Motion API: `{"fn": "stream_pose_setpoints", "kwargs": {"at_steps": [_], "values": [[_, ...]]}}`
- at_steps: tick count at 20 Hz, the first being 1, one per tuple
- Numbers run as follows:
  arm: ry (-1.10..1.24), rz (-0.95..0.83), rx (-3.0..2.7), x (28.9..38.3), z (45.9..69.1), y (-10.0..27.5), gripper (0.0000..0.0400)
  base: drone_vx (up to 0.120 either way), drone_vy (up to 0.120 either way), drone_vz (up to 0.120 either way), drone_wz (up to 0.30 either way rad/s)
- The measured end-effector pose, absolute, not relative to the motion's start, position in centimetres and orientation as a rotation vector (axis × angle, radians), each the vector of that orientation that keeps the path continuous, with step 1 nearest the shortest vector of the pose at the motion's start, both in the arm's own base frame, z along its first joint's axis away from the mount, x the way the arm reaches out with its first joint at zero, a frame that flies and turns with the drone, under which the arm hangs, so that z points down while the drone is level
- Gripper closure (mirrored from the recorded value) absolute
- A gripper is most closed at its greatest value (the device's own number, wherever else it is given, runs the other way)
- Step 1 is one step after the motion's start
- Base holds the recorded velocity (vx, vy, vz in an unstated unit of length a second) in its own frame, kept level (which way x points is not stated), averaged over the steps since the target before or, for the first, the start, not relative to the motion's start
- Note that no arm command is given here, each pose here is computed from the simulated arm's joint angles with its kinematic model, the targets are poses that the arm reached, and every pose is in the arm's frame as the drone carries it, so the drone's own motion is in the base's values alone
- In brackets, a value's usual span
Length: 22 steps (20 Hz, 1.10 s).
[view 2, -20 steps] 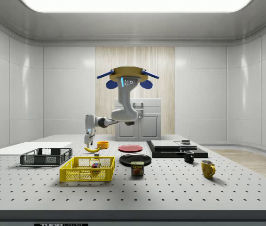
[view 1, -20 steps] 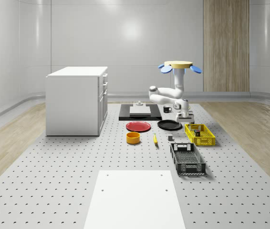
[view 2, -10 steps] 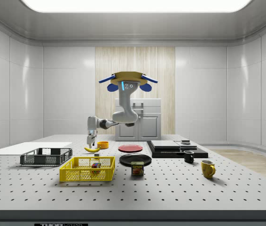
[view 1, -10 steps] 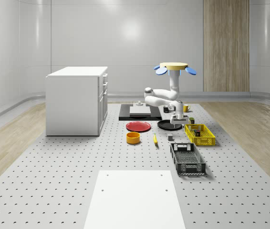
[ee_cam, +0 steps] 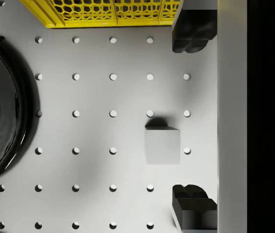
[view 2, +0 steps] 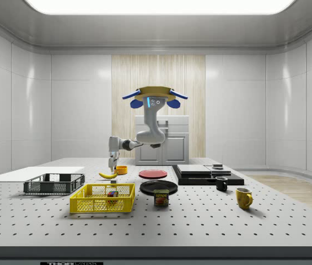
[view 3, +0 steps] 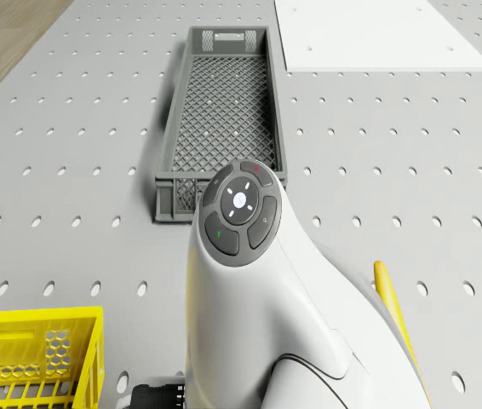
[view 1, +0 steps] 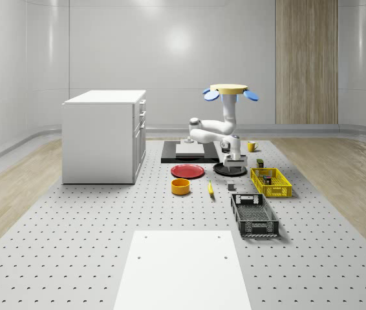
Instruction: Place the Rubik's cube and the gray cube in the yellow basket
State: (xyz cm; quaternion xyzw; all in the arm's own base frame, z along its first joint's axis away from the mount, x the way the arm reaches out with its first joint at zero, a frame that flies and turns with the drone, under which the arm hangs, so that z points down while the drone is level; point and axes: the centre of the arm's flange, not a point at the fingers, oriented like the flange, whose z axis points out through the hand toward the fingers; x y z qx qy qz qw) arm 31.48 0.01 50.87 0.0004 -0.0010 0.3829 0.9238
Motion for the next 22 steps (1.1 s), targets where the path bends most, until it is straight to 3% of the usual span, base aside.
{"fn": "stream_pose_setpoints", "kwargs": {"at_steps": [6, 11, 17, 22], "values": [[-0.002, 0.786, 0.001, 31.48, 50.9, 0.0, 0.0000, 0.000, -0.120, -0.120, 0.000], [-0.002, 0.786, 0.001, 31.48, 50.9, 0.0, 0.0000, 0.000, 0.000, -0.008, 0.000], [-0.002, 0.786, 0.001, 31.48, 50.9, 0.0, 0.0000, 0.000, 0.000, -0.087, 0.000], [-0.002, 0.786, 0.001, 31.48, 52.4, 0.0, 0.0000, 0.000, 0.000, 0.000, 0.000]]}}
